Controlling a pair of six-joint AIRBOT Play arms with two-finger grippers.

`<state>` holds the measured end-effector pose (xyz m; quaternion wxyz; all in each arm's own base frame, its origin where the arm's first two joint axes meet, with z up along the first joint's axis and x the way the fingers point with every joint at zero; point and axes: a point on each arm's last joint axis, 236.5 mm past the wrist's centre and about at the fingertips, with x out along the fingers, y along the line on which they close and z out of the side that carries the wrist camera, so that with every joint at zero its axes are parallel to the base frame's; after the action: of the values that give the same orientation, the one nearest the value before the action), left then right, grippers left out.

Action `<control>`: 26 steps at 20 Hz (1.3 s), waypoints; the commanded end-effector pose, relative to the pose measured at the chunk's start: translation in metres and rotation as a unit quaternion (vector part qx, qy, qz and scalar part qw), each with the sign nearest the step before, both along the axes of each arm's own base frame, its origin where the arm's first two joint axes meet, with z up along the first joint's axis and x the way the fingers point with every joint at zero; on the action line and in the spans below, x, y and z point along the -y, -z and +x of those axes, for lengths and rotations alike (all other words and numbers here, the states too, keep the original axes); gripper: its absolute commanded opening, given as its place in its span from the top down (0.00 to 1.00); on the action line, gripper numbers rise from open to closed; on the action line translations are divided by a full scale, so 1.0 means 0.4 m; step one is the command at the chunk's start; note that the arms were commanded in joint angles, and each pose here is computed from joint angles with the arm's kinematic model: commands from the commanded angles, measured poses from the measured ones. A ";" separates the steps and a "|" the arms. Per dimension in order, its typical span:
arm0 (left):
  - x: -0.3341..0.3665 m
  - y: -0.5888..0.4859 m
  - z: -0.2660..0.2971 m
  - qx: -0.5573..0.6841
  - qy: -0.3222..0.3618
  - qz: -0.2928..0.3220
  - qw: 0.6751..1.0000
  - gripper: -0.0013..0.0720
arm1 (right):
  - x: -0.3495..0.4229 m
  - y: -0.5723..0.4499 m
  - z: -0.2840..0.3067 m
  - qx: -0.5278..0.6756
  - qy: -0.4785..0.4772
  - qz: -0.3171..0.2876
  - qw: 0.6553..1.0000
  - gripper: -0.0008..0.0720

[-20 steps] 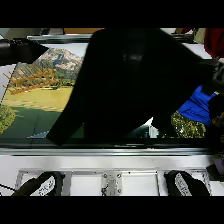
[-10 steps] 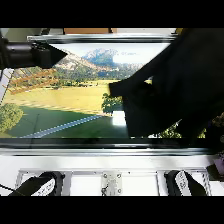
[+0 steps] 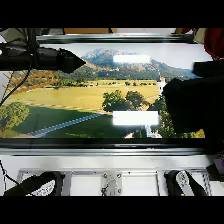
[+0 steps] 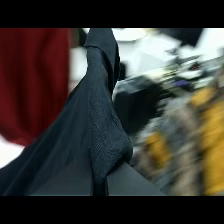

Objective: Fold the clothes and pants, and hang the long-sleeved shirts on hangers.

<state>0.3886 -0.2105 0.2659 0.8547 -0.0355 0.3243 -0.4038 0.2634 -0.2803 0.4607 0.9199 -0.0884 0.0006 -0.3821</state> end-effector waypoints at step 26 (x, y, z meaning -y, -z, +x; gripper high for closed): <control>0.011 0.048 -0.030 -0.040 0.028 0.015 0.999 0.96 | 0.203 -0.177 -0.184 0.109 0.143 -0.077 0.981 0.98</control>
<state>0.3781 -0.2147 0.2480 0.8322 -0.0300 0.3613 -0.4195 0.2021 -0.3434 0.5420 0.8498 -0.1238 -0.1326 -0.4950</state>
